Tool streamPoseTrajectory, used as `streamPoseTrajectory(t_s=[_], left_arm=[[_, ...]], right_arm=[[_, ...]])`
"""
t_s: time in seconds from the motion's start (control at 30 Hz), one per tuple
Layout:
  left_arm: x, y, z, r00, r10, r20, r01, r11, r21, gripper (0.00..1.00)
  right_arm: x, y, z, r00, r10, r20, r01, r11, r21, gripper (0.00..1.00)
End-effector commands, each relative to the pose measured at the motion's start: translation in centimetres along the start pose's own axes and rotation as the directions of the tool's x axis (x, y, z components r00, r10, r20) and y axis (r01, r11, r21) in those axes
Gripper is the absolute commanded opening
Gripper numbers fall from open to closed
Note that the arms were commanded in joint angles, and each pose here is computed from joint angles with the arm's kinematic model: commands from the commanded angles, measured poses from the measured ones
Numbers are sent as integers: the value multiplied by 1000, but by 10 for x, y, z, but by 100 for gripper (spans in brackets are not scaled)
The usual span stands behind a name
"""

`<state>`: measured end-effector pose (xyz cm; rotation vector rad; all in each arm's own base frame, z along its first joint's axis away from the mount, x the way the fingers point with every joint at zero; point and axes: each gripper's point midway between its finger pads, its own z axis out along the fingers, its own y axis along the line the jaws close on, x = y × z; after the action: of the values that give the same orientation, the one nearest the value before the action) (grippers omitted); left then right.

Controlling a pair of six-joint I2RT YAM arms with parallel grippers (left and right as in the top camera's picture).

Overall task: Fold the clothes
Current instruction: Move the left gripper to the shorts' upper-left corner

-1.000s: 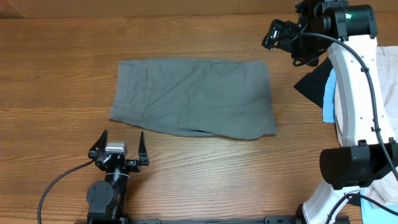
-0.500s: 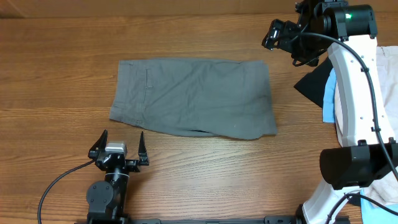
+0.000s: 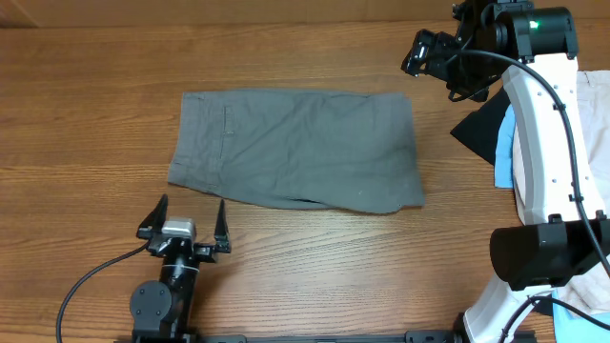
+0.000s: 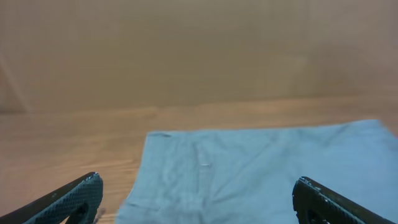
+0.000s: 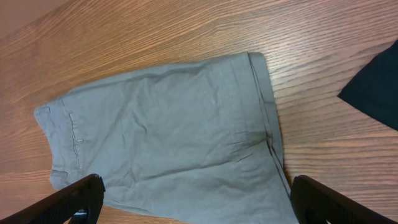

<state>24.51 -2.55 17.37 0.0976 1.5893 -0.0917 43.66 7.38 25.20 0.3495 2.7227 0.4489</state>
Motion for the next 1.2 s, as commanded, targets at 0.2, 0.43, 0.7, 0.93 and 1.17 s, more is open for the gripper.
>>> streamPoseTrajectory(t_s=[0.2, 0.43, 0.7, 0.93, 1.17], left_arm=[[-124, -10, -37, 1000, 15, 26, -17, 999, 48, 100], [-181, -8, -8, 958, 97, -270, -80, 994, 72, 100], [-168, 1, 75, 680, 93, -727, -29, 995, 100, 100], [-111, 3, 149, 410, -7, -912, 237, 966, 99, 100], [-36, 62, 211, 339, -103, -935, 189, 981, -39, 100]], right_arm=[[-1, 1, -3, 1000, -7, 7, 7, 1000, -8, 100], [-1, 1, -3, 1000, -6, 7, 6, 1000, -8, 100], [-1, 1, -3, 1000, -6, 7, 6, 1000, -8, 100], [-1, 1, -3, 1000, -7, 7, 7, 1000, -8, 100], [-1, 1, -3, 1000, -7, 7, 7, 1000, -8, 100]])
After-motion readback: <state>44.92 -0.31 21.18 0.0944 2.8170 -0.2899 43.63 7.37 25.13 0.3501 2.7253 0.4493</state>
